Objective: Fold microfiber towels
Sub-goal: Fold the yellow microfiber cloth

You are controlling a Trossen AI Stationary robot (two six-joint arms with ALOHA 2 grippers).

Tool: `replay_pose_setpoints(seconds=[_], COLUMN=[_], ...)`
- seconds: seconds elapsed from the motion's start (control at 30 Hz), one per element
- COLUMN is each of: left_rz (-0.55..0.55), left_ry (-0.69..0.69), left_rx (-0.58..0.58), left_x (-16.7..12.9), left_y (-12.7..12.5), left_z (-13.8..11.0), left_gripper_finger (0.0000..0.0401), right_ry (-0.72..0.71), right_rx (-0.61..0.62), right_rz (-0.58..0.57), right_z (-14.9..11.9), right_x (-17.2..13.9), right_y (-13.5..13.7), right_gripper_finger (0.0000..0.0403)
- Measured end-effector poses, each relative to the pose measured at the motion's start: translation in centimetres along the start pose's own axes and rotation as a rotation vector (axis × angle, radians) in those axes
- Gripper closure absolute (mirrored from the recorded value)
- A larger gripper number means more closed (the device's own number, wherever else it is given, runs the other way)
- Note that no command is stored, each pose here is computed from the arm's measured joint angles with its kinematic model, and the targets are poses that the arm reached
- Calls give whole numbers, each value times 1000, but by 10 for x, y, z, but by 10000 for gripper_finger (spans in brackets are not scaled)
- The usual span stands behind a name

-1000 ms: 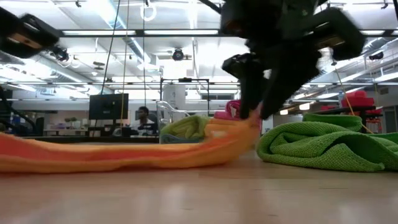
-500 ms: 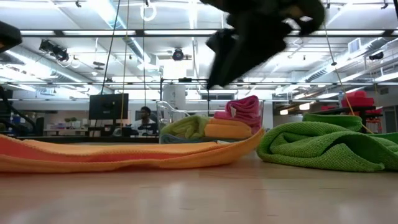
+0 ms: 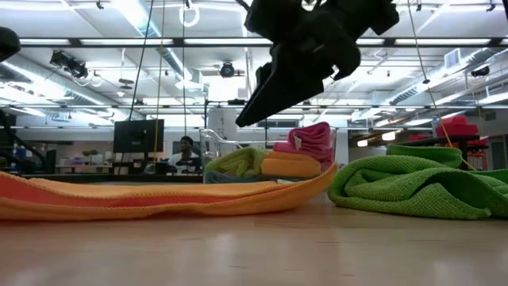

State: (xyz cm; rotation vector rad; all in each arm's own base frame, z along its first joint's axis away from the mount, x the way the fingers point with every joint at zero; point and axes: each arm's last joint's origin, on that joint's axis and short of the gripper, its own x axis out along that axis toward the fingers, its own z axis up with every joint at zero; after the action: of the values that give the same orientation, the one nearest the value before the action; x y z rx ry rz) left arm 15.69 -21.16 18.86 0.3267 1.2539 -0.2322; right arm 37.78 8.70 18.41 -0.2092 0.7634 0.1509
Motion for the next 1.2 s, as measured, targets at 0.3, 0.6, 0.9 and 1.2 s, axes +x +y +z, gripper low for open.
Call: replay_pose_setpoints(seconds=[0.3, 0.6, 0.9, 1.2], left_rz=[41, 215, 321, 366], left_ry=[39, 83, 168, 180], left_rx=[13, 283, 431, 442], left_x=[3, 29, 55, 61], left_y=[8, 3, 0, 6], left_z=[0, 0, -3, 0], left_gripper_finger=[189, 173, 189, 228], right_ry=[-4, -29, -54, -77], right_rx=[-17, -32, -42, -50], right_rz=[-5, -15, 8, 7], right_z=[0, 2, 4, 6], right_x=[1, 1, 1, 1], right_y=[-5, -14, -14, -13], right_gripper_finger=[192, 192, 194, 209])
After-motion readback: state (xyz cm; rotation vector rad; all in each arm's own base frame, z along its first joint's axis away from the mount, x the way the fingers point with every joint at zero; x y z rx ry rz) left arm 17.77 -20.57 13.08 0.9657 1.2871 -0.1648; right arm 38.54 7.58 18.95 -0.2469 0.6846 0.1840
